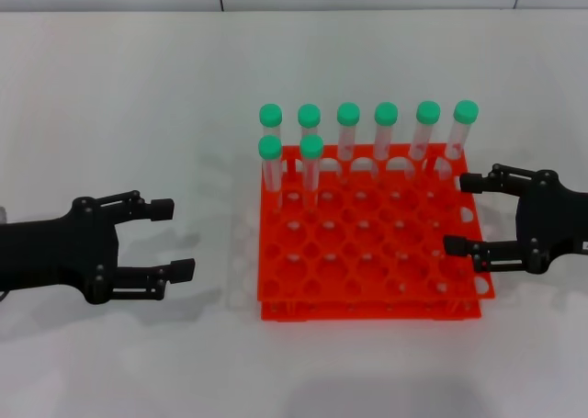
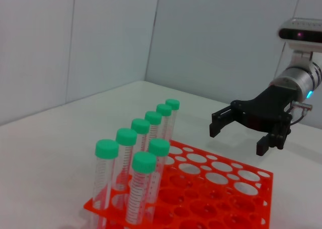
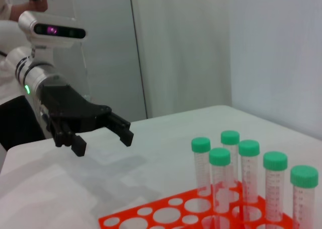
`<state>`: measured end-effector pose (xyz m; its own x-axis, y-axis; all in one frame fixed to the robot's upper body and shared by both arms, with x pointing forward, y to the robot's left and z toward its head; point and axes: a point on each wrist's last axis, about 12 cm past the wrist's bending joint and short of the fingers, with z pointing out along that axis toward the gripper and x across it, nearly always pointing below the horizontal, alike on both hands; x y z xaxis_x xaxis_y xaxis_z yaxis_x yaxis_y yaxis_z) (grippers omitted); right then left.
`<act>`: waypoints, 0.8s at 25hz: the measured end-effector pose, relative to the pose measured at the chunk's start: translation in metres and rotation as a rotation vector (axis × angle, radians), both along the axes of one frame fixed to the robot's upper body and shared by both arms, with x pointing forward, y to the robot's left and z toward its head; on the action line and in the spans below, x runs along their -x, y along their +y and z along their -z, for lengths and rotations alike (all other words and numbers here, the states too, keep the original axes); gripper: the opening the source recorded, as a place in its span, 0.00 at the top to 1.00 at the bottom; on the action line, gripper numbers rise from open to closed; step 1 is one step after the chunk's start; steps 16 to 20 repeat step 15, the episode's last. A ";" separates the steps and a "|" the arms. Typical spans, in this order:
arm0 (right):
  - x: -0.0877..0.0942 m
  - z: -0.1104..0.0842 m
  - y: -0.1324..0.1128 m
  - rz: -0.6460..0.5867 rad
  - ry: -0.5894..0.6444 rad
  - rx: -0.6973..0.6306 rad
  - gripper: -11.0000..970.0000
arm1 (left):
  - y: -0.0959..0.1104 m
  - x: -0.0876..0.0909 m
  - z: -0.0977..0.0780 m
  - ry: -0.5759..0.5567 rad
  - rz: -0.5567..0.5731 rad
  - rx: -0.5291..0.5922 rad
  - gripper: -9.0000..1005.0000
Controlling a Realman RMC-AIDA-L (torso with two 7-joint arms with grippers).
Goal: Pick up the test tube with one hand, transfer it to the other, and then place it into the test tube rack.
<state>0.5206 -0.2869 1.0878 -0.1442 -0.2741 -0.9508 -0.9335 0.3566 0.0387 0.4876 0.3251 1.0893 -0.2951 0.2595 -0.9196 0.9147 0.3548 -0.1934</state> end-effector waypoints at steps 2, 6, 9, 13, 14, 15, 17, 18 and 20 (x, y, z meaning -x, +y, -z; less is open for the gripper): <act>-0.001 0.000 0.000 -0.006 0.003 0.008 0.10 | 0.000 -0.001 0.000 0.002 0.001 -0.001 0.13; -0.001 0.000 0.000 -0.008 0.004 0.012 0.10 | 0.000 -0.001 -0.001 0.001 -0.002 0.000 0.13; -0.002 -0.001 0.000 -0.009 0.006 0.013 0.10 | 0.000 -0.002 -0.001 0.001 -0.004 -0.002 0.13; -0.002 0.000 -0.001 -0.006 0.018 0.016 0.10 | 0.000 -0.002 -0.001 -0.002 -0.007 -0.003 0.13; -0.003 0.001 -0.001 -0.007 0.021 0.019 0.10 | 0.000 -0.003 -0.001 -0.002 -0.007 -0.003 0.13; -0.003 0.001 0.000 -0.009 0.026 0.022 0.10 | 0.000 -0.003 -0.001 -0.003 -0.007 -0.004 0.13; -0.003 0.001 0.000 -0.009 0.026 0.022 0.10 | 0.000 -0.003 -0.001 -0.003 -0.007 -0.004 0.13; -0.003 0.001 0.000 -0.009 0.026 0.022 0.10 | 0.000 -0.003 -0.001 -0.003 -0.007 -0.004 0.13; -0.003 0.001 0.000 -0.009 0.026 0.022 0.10 | 0.000 -0.003 -0.001 -0.003 -0.007 -0.004 0.13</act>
